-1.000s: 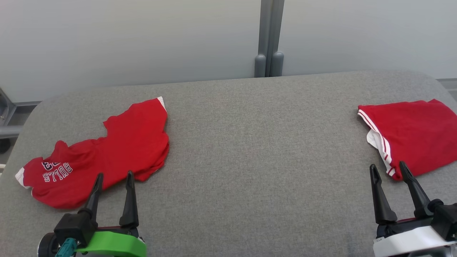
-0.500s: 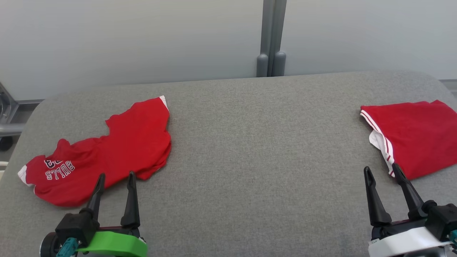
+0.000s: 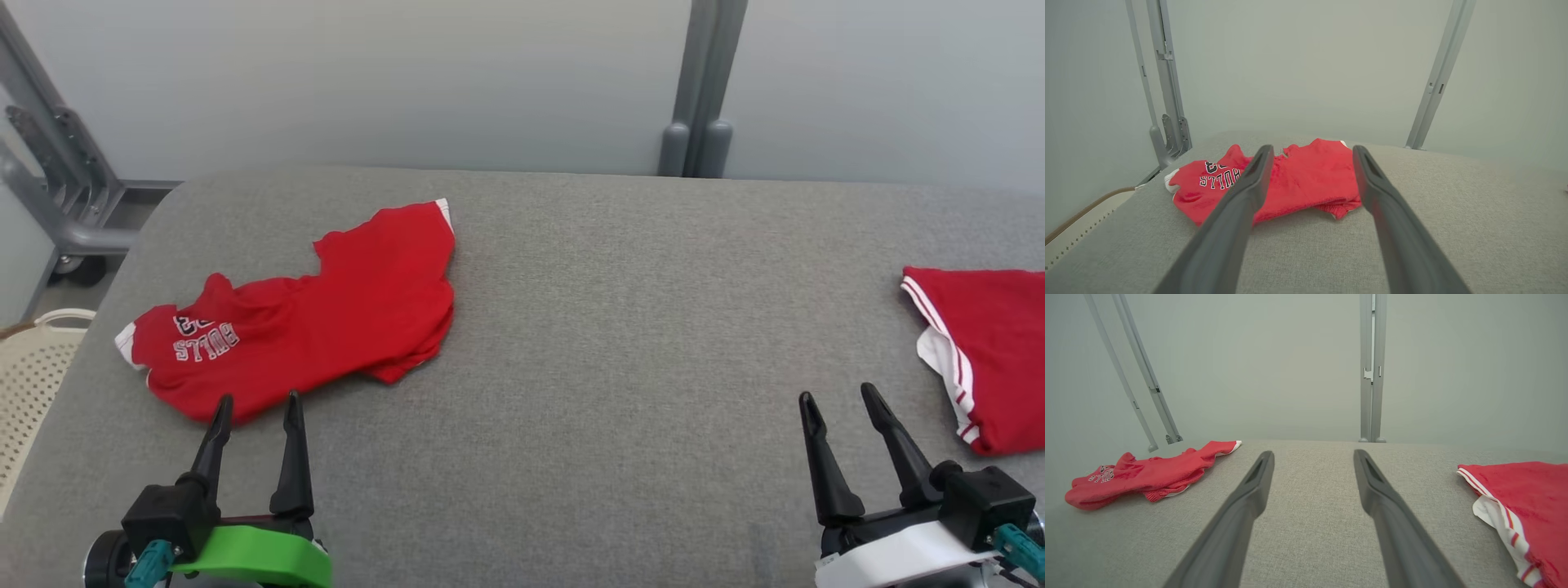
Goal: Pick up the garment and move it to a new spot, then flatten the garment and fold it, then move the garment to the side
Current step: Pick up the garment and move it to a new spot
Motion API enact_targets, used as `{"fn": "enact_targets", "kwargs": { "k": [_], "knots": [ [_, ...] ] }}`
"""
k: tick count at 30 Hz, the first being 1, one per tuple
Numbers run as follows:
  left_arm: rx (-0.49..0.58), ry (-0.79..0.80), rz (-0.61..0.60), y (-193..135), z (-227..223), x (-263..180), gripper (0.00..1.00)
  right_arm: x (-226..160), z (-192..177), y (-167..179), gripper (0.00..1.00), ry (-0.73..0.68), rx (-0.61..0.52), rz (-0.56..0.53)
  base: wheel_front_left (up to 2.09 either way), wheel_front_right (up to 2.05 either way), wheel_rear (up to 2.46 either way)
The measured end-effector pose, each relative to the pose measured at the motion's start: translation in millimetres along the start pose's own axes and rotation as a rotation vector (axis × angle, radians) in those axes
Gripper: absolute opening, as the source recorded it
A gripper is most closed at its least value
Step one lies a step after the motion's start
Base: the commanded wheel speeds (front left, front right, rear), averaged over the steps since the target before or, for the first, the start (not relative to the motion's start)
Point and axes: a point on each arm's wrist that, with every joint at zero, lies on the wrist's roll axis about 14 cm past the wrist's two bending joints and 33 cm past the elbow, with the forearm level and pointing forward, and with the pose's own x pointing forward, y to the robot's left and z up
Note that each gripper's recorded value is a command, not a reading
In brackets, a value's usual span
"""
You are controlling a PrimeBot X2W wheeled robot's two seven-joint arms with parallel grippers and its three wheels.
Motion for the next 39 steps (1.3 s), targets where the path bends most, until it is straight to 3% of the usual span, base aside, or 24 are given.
{"fn": "enact_targets", "kwargs": {
  "k": [18, 29, 39],
  "knots": [
    [0.023, -0.026, 0.182, 54.4, 13.6, -40.3, 1.0, 31.0, -24.0, 90.2, 1.0, 0.054, 0.081, 0.262, 0.0, 0.0, 0.0],
    [-0.001, -0.015, 0.205, 60.6, 13.9, -41.6, 1.0, 33.8, -23.5, 99.4, 1.0, 0.051, 0.091, 0.29, 0.0, 0.0, 0.0],
    [0.02, 0.07, 0.138, 63.9, 24.8, 3.4, 1.0, 38.8, -25.7, 94.8, 1.0, 0.05, 0.097, 0.283, 0.0, 0.0, 0.0]
  ]
}}
